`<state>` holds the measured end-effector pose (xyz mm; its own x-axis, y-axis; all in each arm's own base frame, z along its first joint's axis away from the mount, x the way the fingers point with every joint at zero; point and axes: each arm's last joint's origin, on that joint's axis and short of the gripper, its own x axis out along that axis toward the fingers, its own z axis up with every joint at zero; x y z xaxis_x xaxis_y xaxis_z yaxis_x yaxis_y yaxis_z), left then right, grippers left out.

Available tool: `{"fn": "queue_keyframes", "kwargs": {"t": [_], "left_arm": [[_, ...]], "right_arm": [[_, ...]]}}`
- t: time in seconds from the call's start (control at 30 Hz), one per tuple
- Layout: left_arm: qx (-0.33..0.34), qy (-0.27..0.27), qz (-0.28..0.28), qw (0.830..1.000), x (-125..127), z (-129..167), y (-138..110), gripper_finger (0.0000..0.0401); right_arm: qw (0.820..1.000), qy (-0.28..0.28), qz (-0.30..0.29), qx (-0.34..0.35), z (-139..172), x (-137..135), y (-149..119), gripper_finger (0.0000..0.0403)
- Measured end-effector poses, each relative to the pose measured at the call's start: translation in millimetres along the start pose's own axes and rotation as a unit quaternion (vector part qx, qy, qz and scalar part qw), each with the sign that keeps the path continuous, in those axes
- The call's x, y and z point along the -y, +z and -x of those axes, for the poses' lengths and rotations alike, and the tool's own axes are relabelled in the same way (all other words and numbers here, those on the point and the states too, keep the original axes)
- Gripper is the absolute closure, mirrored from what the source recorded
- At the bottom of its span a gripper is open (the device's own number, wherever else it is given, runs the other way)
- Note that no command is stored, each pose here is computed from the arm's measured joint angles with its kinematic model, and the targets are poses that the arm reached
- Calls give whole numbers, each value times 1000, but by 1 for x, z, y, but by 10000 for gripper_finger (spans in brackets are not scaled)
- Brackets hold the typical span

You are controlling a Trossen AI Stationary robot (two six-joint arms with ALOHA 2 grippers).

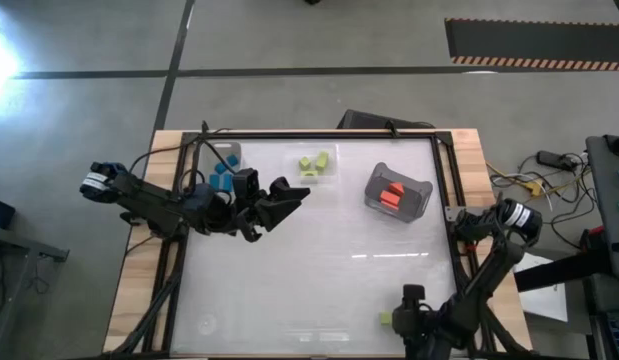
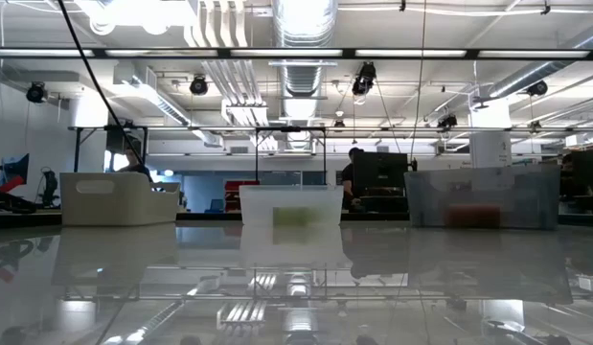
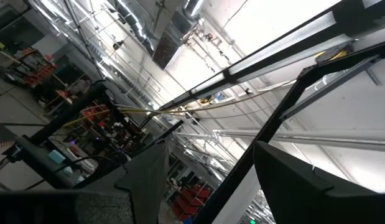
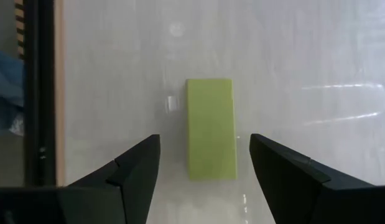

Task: Sort & place blocks by color
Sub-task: Put the green block into the transparent bin

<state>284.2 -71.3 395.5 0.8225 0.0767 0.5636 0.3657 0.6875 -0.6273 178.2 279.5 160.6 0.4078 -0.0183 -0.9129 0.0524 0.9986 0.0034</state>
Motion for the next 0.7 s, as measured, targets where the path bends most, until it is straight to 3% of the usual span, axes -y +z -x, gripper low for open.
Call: {"fn": "queue_keyframes", "kwargs": {"t": [0.37,0.7], "left_arm": [[10,16,-1,1000,-1,0,0,183],[-3,38,-10,999,-6,1,-4,183]], "right_arm": [[999,40,-28,8,-25,16,-17,176],[998,48,-28,11,-27,21,-19,285]]}}
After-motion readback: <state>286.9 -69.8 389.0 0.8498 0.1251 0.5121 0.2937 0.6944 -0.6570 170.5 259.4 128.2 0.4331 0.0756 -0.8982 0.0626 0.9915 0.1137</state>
